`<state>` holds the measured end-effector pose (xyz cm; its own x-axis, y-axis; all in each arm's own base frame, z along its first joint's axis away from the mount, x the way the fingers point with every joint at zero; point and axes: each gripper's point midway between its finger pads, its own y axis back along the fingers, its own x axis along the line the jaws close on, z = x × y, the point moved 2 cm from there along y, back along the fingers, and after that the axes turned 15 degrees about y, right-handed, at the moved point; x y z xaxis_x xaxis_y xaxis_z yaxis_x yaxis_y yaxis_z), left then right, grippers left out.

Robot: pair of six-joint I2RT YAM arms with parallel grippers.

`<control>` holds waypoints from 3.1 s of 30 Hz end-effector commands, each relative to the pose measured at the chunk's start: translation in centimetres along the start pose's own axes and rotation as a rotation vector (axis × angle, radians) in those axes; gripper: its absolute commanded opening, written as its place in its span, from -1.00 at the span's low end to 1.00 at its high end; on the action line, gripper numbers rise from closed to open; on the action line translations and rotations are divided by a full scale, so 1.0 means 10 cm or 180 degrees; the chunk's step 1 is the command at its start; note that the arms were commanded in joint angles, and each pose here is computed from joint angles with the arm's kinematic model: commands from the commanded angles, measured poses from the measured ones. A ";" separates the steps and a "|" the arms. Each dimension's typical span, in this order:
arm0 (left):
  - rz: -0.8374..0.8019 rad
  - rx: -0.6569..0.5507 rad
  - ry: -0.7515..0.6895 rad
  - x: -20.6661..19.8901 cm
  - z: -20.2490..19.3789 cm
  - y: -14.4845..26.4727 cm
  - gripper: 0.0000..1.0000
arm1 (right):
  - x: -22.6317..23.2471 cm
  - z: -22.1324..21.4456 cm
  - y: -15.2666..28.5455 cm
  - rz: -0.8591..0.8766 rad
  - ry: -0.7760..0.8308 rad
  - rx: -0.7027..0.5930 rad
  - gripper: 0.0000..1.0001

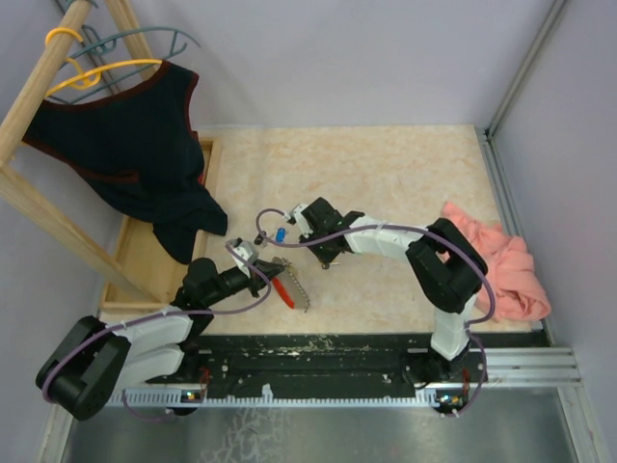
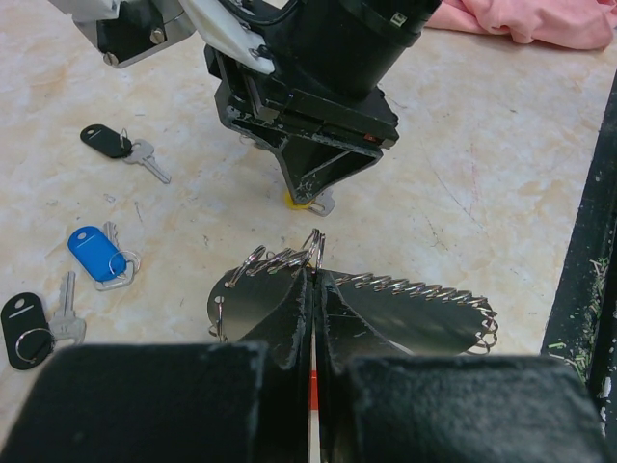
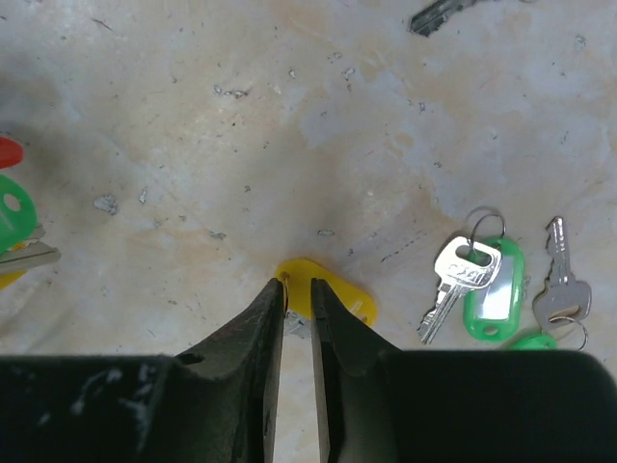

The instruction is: Put the keys on the keyring

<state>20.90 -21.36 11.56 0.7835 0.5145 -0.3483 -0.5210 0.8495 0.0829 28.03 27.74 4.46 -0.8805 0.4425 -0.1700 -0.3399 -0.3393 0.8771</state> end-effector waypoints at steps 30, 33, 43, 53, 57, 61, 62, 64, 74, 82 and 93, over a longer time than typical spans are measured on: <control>-0.0092 -0.0191 -0.0081 -0.05 0.19 -0.04 -1.00 | 0.02 0.22 0.44 -0.0706 -0.0607 -0.2039 -0.43; -0.0098 -0.0193 -0.0073 -0.05 0.19 -0.05 -1.00 | 0.02 0.19 0.40 -0.0761 -0.0651 -0.2046 -0.48; -0.0096 -0.0194 -0.0080 -0.05 0.19 -0.04 -1.00 | 0.06 0.13 0.24 -0.0718 -0.0664 -0.1852 -0.55; -0.0086 -0.0193 -0.0078 -0.04 0.18 -0.04 -1.00 | 0.11 0.09 0.11 -0.0629 -0.0656 -0.1685 -0.66; -0.0085 -0.0196 -0.0084 -0.04 0.19 -0.04 -1.00 | 0.12 0.11 0.11 -0.0632 -0.0631 -0.1695 -0.67; -0.0087 -0.0191 -0.0082 -0.04 0.18 -0.04 -1.00 | 0.11 0.11 0.12 -0.0660 -0.0626 -0.1715 -0.67; -0.0090 -0.0188 -0.0084 -0.04 0.18 -0.04 -1.00 | 0.11 0.11 0.13 -0.0658 -0.0625 -0.1724 -0.67; -0.0093 -0.0185 -0.0077 -0.05 0.18 -0.04 -1.00 | 0.10 0.11 0.14 -0.0674 -0.0622 -0.1731 -0.67; -0.0091 -0.0184 -0.0079 -0.04 0.18 -0.04 -1.00 | 0.11 0.12 0.09 -0.0656 -0.0604 -0.1695 -0.69; -0.0098 -0.0180 -0.0079 -0.05 0.18 -0.04 -1.00 | 0.11 0.12 0.07 -0.0653 -0.0605 -0.1675 -0.74; -0.0094 -0.0181 -0.0084 -0.05 0.18 -0.04 -1.00 | 0.11 0.13 0.07 -0.0658 -0.0597 -0.1669 -0.73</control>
<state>20.94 -21.39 11.62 0.7839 0.5135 -0.3491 -0.5213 0.8497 0.0792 26.27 27.33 3.71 -0.7261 0.6618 -0.1864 -0.6372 -0.5460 0.5439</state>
